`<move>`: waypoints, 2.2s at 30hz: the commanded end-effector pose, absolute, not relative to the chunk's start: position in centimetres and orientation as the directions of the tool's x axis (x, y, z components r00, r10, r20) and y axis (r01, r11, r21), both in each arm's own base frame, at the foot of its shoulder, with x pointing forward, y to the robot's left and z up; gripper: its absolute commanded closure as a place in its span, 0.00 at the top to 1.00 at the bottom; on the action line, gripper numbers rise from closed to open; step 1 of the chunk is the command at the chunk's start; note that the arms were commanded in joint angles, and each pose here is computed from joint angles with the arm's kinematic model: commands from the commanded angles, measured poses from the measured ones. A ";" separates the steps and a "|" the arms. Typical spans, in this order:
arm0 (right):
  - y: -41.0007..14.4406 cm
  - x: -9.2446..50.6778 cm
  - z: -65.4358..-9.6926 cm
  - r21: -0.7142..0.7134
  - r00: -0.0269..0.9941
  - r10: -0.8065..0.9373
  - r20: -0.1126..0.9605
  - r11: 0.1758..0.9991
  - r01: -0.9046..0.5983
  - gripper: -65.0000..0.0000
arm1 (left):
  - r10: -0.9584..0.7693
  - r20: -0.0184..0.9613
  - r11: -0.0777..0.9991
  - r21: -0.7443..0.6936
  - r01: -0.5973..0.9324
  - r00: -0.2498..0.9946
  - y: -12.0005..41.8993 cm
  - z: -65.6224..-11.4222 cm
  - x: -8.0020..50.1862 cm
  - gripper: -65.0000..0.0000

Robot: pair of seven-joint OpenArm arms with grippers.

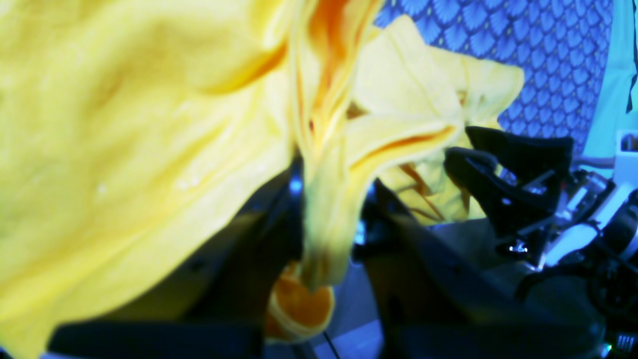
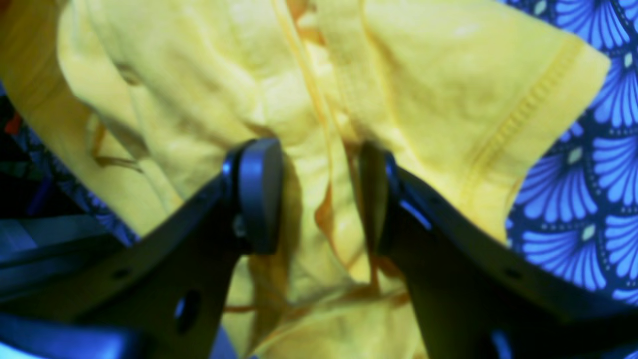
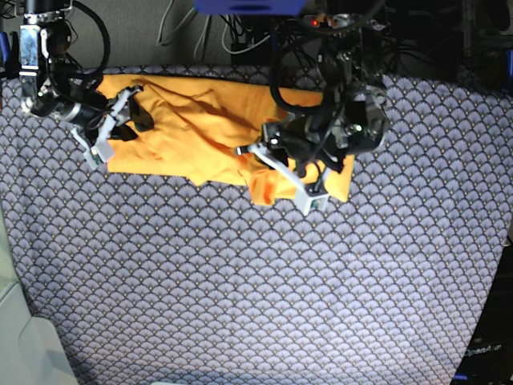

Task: Fold the T-shirt properly
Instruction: 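Lift the strip end with the left gripper and fold it toward the right gripper, then lower the folded end onto the strip and open the left gripper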

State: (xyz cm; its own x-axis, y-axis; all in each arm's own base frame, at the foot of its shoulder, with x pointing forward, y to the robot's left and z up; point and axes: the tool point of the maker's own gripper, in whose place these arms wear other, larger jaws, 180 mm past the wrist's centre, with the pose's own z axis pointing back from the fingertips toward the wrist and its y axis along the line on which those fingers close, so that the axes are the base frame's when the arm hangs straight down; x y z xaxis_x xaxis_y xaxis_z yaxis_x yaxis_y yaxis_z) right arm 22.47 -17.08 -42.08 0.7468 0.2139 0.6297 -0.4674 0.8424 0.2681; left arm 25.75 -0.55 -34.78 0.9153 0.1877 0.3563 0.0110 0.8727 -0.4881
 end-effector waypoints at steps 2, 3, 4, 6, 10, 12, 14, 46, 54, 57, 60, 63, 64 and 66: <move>-17.7 22.6 -41.9 0.242 0.743 0.240 0.625 0.845 -0.477 0.42 | 0.255 0.353 0.851 -0.524 -0.036 0.900 -0.7 -33.7 26.4 0.00; -17.7 22.6 -41.9 0.242 0.743 0.240 0.625 0.845 -0.477 0.42 | 0.309 0.319 0.839 -0.536 -0.098 0.896 -0.6 -33.8 26.4 0.00; -17.7 22.6 -41.9 0.242 0.743 0.240 0.625 0.845 -0.477 0.42 | 0.369 0.278 0.817 -0.551 -0.167 0.887 -0.5 -33.9 26.4 0.00; -17.7 22.6 -41.9 0.242 0.743 0.240 0.625 0.845 -0.477 0.42 | 0.464 0.204 0.774 -0.566 -0.283 0.862 -0.4 -34.2 26.1 0.00; -17.7 22.5 -41.9 0.242 0.744 0.240 0.623 0.845 -0.476 0.42 | 0.519 0.136 0.721 -0.600 -0.347 0.844 -1.0 -34.2 25.8 0.00; -17.7 22.5 -41.9 0.242 0.744 0.240 0.623 0.845 -0.476 0.42 | 0.515 0.109 0.698 -0.629 -0.343 0.850 -1.7 -33.8 25.8 0.00; -17.7 22.5 -41.9 0.242 0.744 0.240 0.623 0.845 -0.476 0.42 | 0.512 0.096 0.687 -0.642 -0.340 0.854 -2.0 -33.7 25.7 0.00; -17.7 22.4 -42.0 0.244 0.746 0.241 0.621 0.845 -0.476 0.42 | 0.486 0.124 0.732 -0.598 -0.325 0.865 0.1 -34.5 25.5 0.17; -17.7 22.4 -42.0 0.244 0.746 0.241 0.621 0.845 -0.476 0.42 | 0.488 0.138 0.736 -0.596 -0.321 0.862 0.5 -34.3 25.6 0.85; -17.7 22.4 -41.9 0.243 0.745 0.241 0.622 0.845 -0.476 0.42 | 0.485 0.131 0.728 -0.608 -0.316 0.865 0.1 -34.1 25.6 0.85; -17.7 22.4 -41.9 0.243 0.745 0.241 0.622 0.845 -0.476 0.42 | 0.473 0.090 0.685 -0.663 -0.302 0.876 -0.9 -33.4 25.4 0.85; -17.7 22.4 -41.9 0.243 0.745 0.241 0.622 0.845 -0.476 0.42 | 0.460 0.074 0.646 -0.712 -0.276 0.885 -1.9 -32.1 25.9 0.85; -17.7 22.5 -41.9 0.242 0.744 0.241 0.623 0.845 -0.477 0.42 | 0.458 0.071 0.639 -0.719 -0.272 0.886 -2.0 -31.9 26.0 0.85; -17.7 22.5 -41.9 0.242 0.744 0.241 0.623 0.845 -0.477 0.42 | 0.457 0.073 0.638 -0.721 -0.270 0.886 -2.0 -31.8 26.0 0.83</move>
